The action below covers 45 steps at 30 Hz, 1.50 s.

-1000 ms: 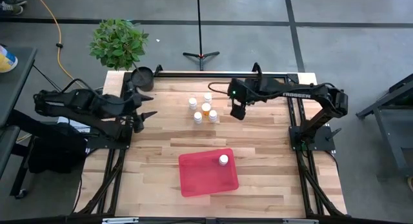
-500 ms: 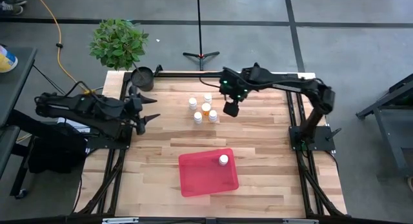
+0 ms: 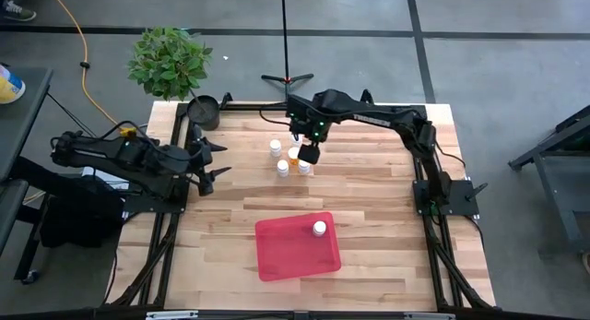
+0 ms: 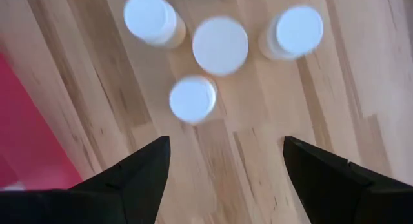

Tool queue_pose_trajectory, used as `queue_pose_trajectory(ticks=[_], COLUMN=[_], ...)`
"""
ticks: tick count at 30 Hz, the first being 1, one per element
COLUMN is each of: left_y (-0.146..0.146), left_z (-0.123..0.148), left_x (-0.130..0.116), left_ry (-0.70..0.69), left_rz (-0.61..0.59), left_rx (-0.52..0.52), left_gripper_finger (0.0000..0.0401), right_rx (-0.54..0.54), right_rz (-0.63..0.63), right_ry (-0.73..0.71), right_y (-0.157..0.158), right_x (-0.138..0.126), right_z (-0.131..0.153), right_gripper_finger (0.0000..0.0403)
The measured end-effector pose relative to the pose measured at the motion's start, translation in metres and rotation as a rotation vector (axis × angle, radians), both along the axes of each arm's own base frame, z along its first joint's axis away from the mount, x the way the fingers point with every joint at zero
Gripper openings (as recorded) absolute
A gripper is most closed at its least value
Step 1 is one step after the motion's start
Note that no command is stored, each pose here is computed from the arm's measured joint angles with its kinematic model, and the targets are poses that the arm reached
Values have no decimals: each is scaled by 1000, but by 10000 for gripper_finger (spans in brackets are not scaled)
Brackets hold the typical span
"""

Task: Pick and place pill bottles into a basket
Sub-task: Put the white pill bottle into the red bin

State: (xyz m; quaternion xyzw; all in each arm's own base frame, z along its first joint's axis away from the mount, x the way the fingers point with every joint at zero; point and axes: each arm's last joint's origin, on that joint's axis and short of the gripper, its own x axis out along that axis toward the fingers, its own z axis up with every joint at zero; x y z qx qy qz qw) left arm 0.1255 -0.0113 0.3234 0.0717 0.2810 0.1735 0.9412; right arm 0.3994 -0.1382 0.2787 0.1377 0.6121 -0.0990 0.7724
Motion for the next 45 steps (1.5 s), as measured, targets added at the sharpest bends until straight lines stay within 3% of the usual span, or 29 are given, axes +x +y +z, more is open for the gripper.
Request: queue_pose_trajectory(ticks=[8,15,22,29,34,39,45], left_y=[1,1,1,1,0,0,0], left_z=[-4,-8,-8,-8,-8,-8,-8], left_x=[-3,-7,-7,-6,-6,-6,-6], left_ry=[34,72,67,61,57,56,56], left_rz=[30,52,58,63,56,59,59], left_rx=[-36,-62,-71,-92,-130,-129,-128], left_gripper_finger=[298,298,298,298,298,298,298], right_rx=[112,129,47,113,60,-20,-43], right_rz=[36,70,33,39,37,14,11], right_ry=[-2,29,57,36,-22,39,73], right_y=[-2,-5,-10,-7,-10,-11,-11], right_x=[13,18,18,19,25,22,19], right_z=[-18,-35,-36,-36,-35,-36,-37], right_gripper_finger=[291,291,291,291,291,291,291])
